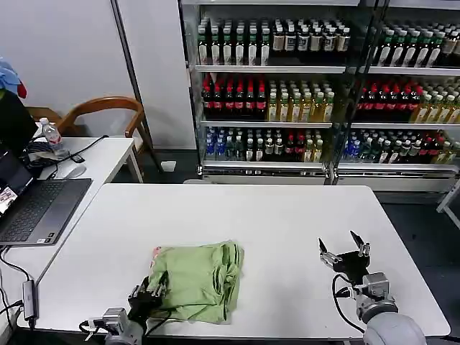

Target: Fold and organize the clothes.

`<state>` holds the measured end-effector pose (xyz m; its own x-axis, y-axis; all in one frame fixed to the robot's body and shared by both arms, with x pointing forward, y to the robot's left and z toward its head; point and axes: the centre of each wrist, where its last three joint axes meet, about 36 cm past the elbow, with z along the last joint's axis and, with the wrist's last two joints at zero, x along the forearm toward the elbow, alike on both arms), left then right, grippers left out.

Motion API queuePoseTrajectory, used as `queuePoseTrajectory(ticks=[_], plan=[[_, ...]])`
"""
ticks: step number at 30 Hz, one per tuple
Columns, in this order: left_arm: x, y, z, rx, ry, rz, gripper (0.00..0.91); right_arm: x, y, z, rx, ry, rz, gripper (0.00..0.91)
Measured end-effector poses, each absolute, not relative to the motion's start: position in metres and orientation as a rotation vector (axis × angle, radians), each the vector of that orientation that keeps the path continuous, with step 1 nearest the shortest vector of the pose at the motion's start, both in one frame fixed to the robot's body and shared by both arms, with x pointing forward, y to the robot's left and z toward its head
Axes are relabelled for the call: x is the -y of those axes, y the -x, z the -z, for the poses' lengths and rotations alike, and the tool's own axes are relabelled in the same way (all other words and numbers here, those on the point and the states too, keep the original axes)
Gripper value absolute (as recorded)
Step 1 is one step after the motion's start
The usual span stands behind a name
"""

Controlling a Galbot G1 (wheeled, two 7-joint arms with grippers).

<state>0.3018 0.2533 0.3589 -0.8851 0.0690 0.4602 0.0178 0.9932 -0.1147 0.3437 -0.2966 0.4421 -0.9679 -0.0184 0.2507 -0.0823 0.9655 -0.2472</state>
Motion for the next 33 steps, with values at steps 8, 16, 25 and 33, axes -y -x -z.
queuePoseTrajectory(ticks=[8,16,25,33], plan=[[-0.258,-0.305,-0.359,2.669,0.102,-0.176,0.04,0.294,-0.344,-0.441,2.866,-0.082,-0.372,0.907],[-0.273,-0.319,-0.385,2.729,0.141,-0.142,0.04,0.296,-0.346,-0.445,2.872,-0.085,-0.388,0.907],[-0.313,-0.333,-0.439,2.814,0.126,-0.122,0.03,0.295,-0.347,-0.445,2.878,-0.094,-0.387,0.907],[-0.373,-0.337,-0.477,2.798,-0.009,-0.075,0.04,0.296,-0.35,-0.449,2.897,-0.105,-0.388,0.907]])
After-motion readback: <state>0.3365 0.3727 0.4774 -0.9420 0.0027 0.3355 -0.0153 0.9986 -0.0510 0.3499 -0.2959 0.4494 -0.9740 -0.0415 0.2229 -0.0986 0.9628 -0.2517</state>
